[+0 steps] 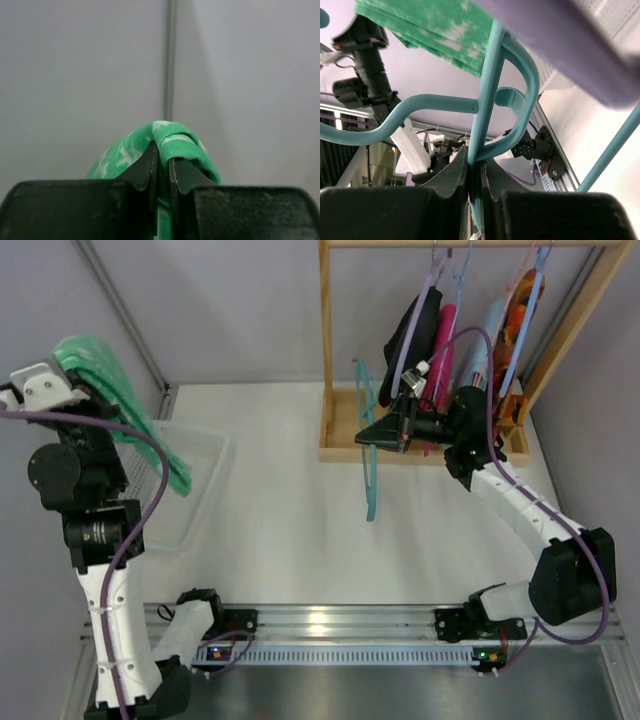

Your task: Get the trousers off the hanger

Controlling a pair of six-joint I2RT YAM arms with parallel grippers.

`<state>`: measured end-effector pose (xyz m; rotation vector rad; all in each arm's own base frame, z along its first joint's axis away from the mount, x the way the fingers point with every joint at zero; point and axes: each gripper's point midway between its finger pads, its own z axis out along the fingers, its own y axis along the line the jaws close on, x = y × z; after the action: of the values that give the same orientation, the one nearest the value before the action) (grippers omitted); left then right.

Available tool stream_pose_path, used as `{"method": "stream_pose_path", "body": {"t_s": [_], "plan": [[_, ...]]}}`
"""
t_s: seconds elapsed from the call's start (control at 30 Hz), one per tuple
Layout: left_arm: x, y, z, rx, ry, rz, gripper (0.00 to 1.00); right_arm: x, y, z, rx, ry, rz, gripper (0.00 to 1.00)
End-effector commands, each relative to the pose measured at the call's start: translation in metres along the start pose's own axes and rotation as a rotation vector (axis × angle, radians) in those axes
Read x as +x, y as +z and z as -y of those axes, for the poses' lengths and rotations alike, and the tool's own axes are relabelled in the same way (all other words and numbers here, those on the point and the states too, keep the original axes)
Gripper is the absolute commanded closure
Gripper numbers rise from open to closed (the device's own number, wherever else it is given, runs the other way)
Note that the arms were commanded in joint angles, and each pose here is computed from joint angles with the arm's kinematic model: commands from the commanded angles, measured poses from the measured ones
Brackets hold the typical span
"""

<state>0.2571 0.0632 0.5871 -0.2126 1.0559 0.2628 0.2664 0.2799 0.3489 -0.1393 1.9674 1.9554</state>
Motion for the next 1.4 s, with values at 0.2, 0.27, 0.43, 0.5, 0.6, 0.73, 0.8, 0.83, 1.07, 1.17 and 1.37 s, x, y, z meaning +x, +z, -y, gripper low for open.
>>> {"method": "stream_pose_path", "body": {"t_s": [0.2,0.27,0.43,0.5,0.6,0.73,0.8,0.83,1.07,1.17,1.37], "plan": [[-0.005,-0.06,-0.097,-0.405,0.168,0.075,1.0,-0.006,0.006,-0.051,-0.088,-0.123,-0.003,1.0],[0.008,-0.072,-0.107,-0.451,0.226,0.039,1.0,-0.007,0.006,-0.052,-0.089,-0.127,-0.003,1.0],[0.036,-0.089,-0.124,-0.525,0.312,-0.016,1.0,-0.007,0.007,-0.054,-0.092,-0.127,-0.012,1.0],[0.041,-0.092,-0.128,-0.538,0.34,-0.022,1.0,-0.008,0.008,-0.052,-0.091,-0.122,-0.02,1.0],[0.059,-0.086,-0.125,-0.496,0.403,-0.056,1.0,-0.01,0.01,-0.052,-0.09,-0.119,-0.027,1.0],[0.108,-0.065,-0.12,-0.431,0.441,-0.161,1.0,-0.012,0.011,-0.059,-0.095,-0.134,-0.045,1.0],[0.131,-0.055,-0.11,-0.363,0.423,-0.191,1.0,-0.012,0.011,-0.061,-0.09,-0.144,-0.046,1.0],[0.14,-0.051,-0.106,-0.333,0.413,-0.204,1.0,-0.014,0.011,-0.064,-0.094,-0.153,-0.043,1.0],[0.239,-0.021,-0.084,-0.201,0.31,-0.396,1.0,-0.015,0.008,-0.074,-0.098,-0.182,-0.024,1.0],[0.282,-0.02,-0.075,-0.165,0.275,-0.489,0.93,-0.014,0.007,-0.079,-0.101,-0.196,-0.019,1.0],[0.311,-0.025,-0.048,-0.097,0.21,-0.566,0.39,-0.017,0.005,-0.088,-0.081,-0.223,0.004,1.0]]}}
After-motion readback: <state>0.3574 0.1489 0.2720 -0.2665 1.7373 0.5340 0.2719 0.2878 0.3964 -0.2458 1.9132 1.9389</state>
